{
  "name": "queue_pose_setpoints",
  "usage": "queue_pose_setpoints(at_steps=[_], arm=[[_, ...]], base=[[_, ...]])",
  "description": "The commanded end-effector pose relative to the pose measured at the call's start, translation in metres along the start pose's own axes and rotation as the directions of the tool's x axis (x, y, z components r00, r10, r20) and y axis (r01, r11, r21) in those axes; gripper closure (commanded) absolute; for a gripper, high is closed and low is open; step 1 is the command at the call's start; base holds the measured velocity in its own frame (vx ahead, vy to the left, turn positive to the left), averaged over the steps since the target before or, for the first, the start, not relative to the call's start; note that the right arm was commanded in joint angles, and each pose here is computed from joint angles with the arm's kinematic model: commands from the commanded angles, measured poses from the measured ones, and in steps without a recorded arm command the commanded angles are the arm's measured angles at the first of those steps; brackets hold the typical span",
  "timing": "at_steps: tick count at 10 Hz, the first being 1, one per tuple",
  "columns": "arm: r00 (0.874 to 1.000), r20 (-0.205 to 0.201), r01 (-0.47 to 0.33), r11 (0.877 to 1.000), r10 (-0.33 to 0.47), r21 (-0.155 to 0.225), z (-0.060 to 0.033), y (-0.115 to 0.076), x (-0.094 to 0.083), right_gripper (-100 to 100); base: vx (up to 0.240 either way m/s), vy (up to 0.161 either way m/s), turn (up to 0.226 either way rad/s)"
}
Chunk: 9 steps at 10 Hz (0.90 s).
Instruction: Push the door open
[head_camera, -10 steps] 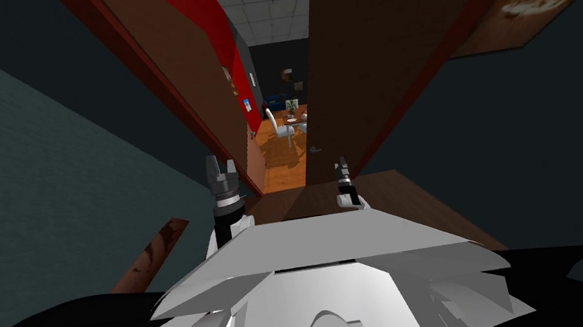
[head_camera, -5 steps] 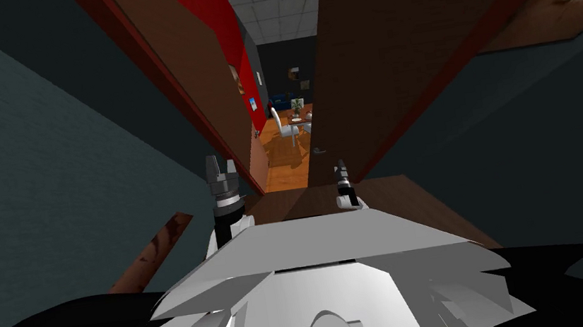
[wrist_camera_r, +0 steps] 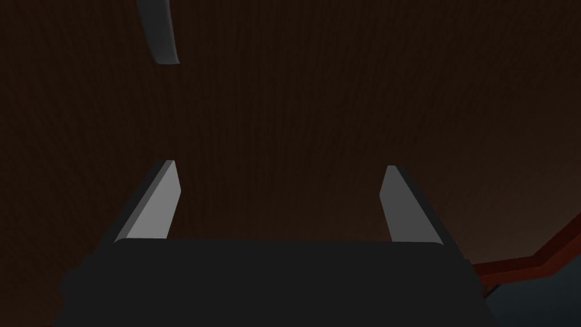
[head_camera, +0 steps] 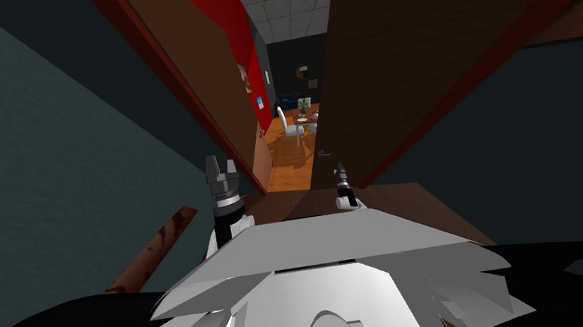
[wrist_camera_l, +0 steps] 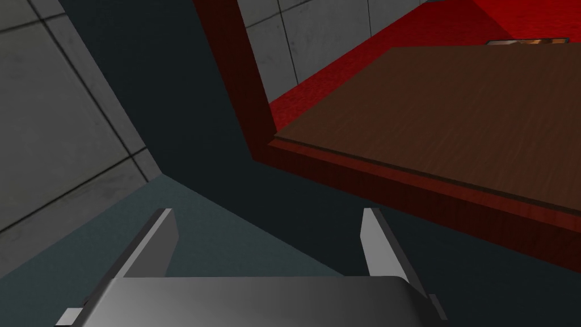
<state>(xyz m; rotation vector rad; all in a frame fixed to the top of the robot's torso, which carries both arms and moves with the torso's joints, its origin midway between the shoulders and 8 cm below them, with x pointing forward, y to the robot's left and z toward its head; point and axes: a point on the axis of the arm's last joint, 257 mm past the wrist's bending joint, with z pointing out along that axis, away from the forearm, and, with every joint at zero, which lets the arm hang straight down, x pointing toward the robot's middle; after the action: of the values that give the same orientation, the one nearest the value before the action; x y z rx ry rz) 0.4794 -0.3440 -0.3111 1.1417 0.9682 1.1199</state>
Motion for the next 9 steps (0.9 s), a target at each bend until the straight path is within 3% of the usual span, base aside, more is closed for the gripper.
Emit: queue_pose_setpoints(at_steps=[1,4,9], arm=[[1.000,0.008,-0.004,1.000,0.004,0.023,-0.0025,-0.012,-0.003,-100],[1.000,0.023,-0.009,0.997,0.007,0.078,-0.0098,-0.037,-0.007,-100],[0.999,0.042,-0.017,0.991,0.011,0.135,-0.0181,-0.063,-0.013,-100]], base=[[0.055,-0.062,0.164],[0.063,-0.058,0.153],[0.053,-0.051,0.108]])
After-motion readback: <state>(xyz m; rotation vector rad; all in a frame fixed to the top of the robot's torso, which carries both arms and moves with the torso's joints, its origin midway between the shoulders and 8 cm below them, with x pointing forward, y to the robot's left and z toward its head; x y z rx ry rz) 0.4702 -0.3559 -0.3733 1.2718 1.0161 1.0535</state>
